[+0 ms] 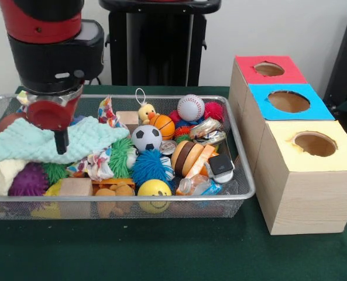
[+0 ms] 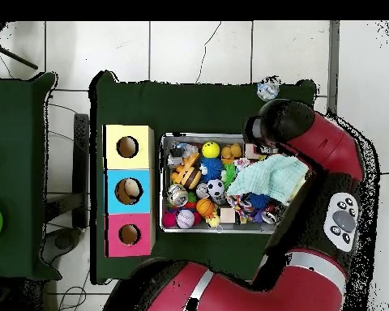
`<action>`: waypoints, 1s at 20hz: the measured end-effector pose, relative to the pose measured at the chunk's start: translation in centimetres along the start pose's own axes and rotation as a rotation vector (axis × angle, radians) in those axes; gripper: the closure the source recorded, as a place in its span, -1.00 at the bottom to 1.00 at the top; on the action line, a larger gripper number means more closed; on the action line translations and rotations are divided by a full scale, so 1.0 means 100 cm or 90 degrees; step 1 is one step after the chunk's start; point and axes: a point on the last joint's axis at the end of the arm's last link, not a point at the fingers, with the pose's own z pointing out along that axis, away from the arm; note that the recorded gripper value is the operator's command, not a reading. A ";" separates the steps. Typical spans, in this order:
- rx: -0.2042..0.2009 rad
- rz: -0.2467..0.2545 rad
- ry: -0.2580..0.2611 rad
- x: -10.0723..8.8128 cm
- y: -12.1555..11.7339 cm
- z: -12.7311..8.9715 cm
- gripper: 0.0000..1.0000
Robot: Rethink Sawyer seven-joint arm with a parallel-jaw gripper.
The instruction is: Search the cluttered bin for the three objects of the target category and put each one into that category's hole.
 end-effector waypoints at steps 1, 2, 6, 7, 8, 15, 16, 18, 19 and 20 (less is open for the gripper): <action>0.001 -0.001 -0.003 -0.001 -0.001 0.000 1.00; -0.003 -0.019 -0.026 -0.005 -0.002 -0.001 1.00; -0.028 -0.096 -0.121 -0.023 -0.006 -0.011 1.00; -0.036 -0.115 -0.142 -0.028 -0.006 -0.014 1.00; -0.044 -0.134 -0.164 -0.033 -0.006 -0.018 1.00; -0.092 -0.235 -0.282 -0.076 -0.007 -0.063 1.00; -0.097 -0.245 -0.295 -0.082 -0.008 -0.070 -1.00; -0.099 -0.245 -0.300 -0.085 -0.009 -0.074 -1.00; -0.101 -0.245 -0.302 -0.086 -0.009 -0.076 -1.00; -0.102 -0.246 -0.304 -0.087 -0.009 -0.078 -1.00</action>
